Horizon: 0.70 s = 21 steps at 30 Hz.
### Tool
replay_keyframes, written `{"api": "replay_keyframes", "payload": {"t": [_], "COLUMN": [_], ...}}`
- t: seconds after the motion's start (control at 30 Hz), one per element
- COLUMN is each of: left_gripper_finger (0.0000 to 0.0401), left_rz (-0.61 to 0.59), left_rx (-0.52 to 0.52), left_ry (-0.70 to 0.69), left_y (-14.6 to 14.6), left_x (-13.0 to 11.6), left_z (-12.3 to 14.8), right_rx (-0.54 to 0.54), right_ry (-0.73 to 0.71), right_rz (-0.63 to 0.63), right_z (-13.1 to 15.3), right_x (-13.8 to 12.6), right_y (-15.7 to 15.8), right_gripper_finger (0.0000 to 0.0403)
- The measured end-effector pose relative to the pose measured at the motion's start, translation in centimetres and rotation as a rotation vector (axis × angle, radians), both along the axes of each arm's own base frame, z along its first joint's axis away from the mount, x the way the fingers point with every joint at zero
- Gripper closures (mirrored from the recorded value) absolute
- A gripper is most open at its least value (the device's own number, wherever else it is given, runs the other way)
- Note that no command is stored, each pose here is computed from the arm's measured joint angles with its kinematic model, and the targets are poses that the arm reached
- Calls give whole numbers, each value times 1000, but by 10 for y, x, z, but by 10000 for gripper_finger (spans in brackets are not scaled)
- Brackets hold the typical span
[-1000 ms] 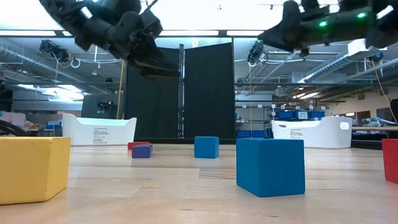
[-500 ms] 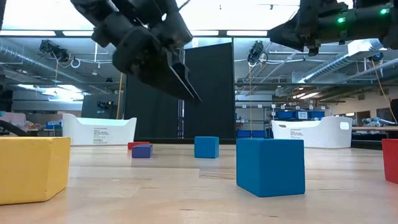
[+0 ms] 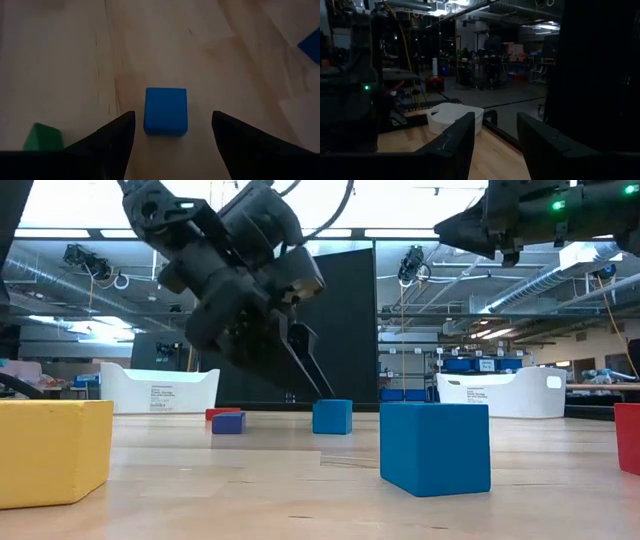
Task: Sort blocks by size
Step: Put the small blue block into the right white bin
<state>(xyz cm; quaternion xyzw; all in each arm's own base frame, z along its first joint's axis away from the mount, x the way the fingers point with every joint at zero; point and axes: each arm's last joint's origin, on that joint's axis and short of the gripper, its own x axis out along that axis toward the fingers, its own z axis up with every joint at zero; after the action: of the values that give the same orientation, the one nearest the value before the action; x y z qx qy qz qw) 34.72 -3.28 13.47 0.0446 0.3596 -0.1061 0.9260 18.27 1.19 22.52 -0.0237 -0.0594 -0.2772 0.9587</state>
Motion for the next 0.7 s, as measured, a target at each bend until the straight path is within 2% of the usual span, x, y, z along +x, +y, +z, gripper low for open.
{"api": "replay_keyframes", "payload": {"t": [0.3,0.4,0.53,0.7], "left_gripper_finger": [140,176,264,266], "left_rz": [43,48,65,105], "left_rx": [-34,-35,-25,-37], "left_ry": [-21,-58,-72,-144], "left_y": [0,-1,2,12], "left_x": [10,13,14,23], "left_z": [-22,-23,-23,-13], "right_rx": [-3,-4,-5,-9], "right_ry": [-4,-4,-4,-10], "right_rz": [-1,-1,-1,0], "right_z": [1,1,1,2], "right_x": [0,0,0,0], "right_y": [0,0,0,0], "right_gripper_finger": [244,244,244,244]}}
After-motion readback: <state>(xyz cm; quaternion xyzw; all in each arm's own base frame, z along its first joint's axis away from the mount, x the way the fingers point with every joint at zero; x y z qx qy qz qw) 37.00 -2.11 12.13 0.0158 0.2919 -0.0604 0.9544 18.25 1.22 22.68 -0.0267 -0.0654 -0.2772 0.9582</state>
